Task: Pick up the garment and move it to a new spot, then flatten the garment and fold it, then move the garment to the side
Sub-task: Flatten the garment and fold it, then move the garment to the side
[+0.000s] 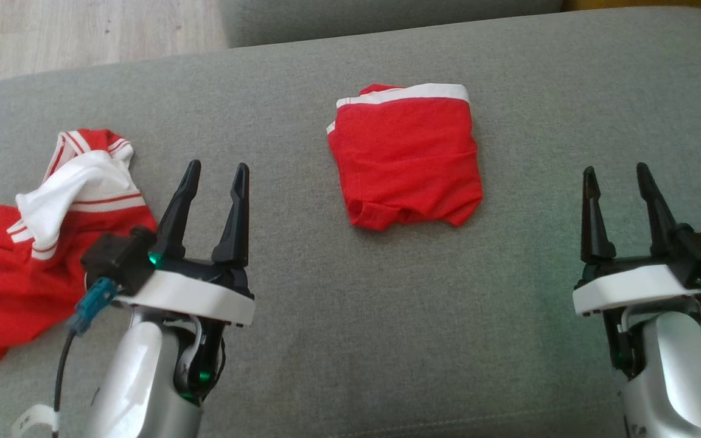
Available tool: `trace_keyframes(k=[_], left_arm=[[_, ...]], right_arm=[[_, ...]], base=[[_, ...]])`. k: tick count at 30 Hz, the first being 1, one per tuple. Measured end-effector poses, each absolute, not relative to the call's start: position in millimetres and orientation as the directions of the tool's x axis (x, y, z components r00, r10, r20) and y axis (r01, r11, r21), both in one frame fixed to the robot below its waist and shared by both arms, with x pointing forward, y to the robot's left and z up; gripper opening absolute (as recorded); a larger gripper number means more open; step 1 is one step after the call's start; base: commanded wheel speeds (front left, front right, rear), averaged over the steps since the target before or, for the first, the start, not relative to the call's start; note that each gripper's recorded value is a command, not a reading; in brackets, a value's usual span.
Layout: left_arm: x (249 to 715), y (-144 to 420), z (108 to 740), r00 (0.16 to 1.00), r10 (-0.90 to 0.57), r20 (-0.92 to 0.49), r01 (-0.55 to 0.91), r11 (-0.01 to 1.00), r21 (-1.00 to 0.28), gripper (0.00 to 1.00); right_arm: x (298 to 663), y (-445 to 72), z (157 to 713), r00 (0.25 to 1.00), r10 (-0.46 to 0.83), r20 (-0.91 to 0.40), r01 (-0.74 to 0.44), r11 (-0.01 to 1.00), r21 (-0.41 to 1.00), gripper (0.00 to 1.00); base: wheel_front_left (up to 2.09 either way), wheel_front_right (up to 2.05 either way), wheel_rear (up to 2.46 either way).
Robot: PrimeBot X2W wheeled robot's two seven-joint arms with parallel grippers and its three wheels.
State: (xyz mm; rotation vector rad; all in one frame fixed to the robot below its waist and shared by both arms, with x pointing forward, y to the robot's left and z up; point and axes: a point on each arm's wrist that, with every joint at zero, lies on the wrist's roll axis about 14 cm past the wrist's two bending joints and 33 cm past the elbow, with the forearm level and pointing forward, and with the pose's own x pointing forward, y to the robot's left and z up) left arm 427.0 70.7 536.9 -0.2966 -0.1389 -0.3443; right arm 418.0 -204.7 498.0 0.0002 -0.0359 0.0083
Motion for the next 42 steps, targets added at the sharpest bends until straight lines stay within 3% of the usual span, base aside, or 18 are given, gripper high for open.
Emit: trace_keyframes(k=[14, 26, 34, 42], left_arm=[[425.6, 72.5, 531.6, 0.934, -0.314, 0.172, 0.350, 0.900, -0.258, 1.00], [431.0, 85.4, 501.0, 0.951, -0.295, 0.093, 0.309, 0.913, -0.267, 1.00], [434.1, 104.8, 494.8, 0.966, -0.247, 0.072, 0.257, 0.928, -0.269, 1.00], [429.7, 117.5, 480.9, 0.977, -0.212, 0.027, 0.211, 0.941, -0.263, 1.00]], right_arm=[[423.6, -196.5, 489.4, 1.000, 0.023, 0.017, -0.024, 1.000, 0.013, 1.00], [480.2, -154.3, 440.8, 0.972, 0.131, -0.193, -0.134, 0.991, 0.001, 1.00], [507.7, -127.8, 395.3, 0.908, 0.173, -0.382, -0.133, 0.983, 0.129, 1.00], [522.7, -99.3, 370.1, 0.847, 0.230, -0.479, -0.153, 0.969, 0.193, 1.00]], base=[[0.00, 0.00, 0.00], [0.00, 0.00, 0.00], [0.00, 0.00, 0.00], [0.00, 0.00, 0.00]])
